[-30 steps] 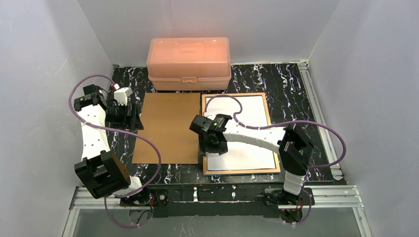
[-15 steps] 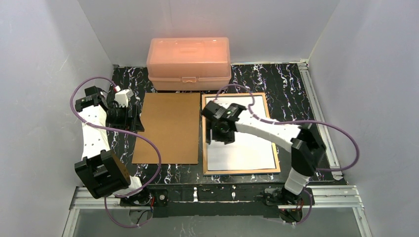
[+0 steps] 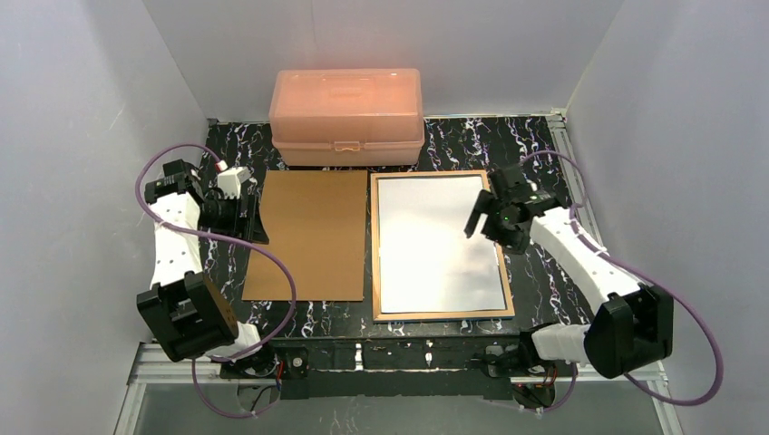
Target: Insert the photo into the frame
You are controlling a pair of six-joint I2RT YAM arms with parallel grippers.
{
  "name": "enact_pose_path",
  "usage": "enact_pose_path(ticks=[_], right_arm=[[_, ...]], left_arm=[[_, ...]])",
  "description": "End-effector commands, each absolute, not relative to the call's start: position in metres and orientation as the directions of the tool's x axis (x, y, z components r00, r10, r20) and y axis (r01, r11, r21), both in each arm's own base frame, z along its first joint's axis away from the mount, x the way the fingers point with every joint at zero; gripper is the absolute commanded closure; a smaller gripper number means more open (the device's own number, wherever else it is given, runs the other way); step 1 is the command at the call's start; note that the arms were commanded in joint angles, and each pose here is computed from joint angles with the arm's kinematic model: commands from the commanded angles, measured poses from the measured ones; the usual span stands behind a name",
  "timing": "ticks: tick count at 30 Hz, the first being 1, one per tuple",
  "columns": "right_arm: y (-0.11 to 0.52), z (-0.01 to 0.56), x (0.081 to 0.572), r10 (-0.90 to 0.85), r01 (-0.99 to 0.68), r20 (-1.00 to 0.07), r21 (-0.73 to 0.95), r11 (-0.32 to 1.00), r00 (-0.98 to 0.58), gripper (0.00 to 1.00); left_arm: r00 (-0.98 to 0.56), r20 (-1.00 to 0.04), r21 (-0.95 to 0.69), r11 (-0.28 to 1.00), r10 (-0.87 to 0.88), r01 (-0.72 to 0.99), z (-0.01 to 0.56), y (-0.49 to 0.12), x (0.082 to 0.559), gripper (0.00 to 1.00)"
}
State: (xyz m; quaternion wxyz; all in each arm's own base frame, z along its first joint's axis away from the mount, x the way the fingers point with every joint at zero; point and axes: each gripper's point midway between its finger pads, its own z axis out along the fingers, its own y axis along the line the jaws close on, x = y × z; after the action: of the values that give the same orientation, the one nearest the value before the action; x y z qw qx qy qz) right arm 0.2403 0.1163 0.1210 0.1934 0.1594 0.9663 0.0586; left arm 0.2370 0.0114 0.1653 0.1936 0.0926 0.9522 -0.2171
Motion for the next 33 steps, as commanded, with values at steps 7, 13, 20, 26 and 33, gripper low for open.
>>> enact_pose_path(ticks=[7,13,20,26,33], right_arm=[[0.048,0.114,0.301,0.471,0.361,-0.445,0.312,0.879,-0.762,0.01],[0.052,0.107,0.3,0.476,0.348,-0.419,0.348,0.871,-0.773,0.01],[0.192,0.157,0.311,0.284,0.037,-0.566,0.407,0.913,-0.774,0.01],[0.342,0.163,0.288,0.099,-0.196,-0.566,0.437,0.878,-0.818,0.01],[0.429,0.116,0.255,-0.016,-0.253,-0.472,0.445,0.859,-0.882,0.01]], left_arm=[[-0.937,-0.345,-0.396,0.896,0.057,0.2,0.145,0.021,0.244,0.33],[-0.949,-0.314,-0.374,0.917,0.019,0.142,0.127,0.047,0.253,0.4],[-0.96,-0.272,-0.311,0.95,-0.06,0.028,0.097,0.09,0.269,0.54],[-0.963,-0.248,-0.277,0.96,-0.101,-0.029,0.072,0.103,0.277,0.66],[-0.966,-0.227,-0.256,0.965,-0.124,-0.064,0.051,0.112,0.283,0.7]])
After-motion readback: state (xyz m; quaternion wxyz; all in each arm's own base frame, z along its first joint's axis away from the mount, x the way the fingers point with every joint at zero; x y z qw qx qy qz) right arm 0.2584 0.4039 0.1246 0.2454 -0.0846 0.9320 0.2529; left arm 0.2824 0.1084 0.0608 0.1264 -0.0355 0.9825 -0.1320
